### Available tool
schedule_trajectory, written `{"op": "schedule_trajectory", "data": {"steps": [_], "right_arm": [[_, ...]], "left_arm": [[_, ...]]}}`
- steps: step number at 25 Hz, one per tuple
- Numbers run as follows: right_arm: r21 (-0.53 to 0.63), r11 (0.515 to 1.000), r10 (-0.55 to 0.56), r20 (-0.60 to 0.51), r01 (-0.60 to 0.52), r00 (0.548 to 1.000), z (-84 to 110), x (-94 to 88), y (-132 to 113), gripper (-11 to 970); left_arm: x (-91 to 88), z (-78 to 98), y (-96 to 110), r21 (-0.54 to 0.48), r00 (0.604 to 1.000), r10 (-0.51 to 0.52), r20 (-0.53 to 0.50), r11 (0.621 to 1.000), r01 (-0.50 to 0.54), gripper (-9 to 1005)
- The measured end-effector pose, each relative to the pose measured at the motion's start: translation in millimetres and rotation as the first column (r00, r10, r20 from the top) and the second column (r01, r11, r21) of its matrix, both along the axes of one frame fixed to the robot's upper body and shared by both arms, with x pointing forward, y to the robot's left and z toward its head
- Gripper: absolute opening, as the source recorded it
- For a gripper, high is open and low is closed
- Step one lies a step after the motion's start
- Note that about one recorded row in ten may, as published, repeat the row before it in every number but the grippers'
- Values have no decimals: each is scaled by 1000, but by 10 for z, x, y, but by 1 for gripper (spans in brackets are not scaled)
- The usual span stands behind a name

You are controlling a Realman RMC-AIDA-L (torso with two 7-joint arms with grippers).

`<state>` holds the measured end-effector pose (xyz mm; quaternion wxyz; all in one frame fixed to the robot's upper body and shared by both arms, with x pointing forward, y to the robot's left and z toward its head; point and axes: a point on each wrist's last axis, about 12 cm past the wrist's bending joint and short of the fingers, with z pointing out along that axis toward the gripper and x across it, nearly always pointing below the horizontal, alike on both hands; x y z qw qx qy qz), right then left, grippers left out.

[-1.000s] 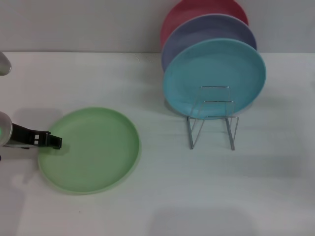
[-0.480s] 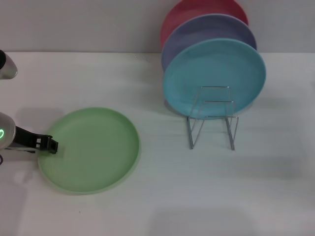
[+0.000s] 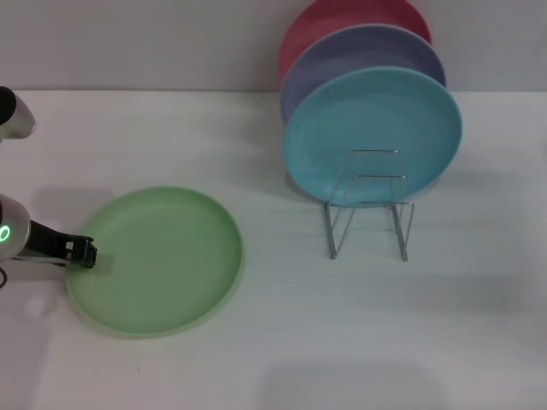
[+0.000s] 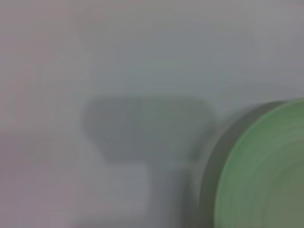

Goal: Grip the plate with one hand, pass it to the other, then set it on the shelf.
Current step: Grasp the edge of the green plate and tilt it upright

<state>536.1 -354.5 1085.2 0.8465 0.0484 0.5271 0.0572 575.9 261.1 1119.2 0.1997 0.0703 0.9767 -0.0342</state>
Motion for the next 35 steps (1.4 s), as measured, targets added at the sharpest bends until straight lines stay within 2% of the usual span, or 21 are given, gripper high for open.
{"op": "schedule_trajectory", "data": {"steps": [9,25,30,35], "right_arm": [[0,1000,-2,4,2,1000,-8,-31,-6,709],[1,1000,-3,11,3,1000,-20,-73,-11,709],[1,1000,-5,10,5,1000,-26,-84,-17,708],[8,1000,-4,8,4,1000,-37,-99,-15,708]], "left_arm": [[1,-29,-20,8,1000,-15,-10,1000,15,265],[-1,0,-51,9,999,-37,-3,999,37,159],[-25,99,-40,-3,998,-43,35,999,44,101],[-32,199,-48,-59,996,-72,59,995,76,60]]}}
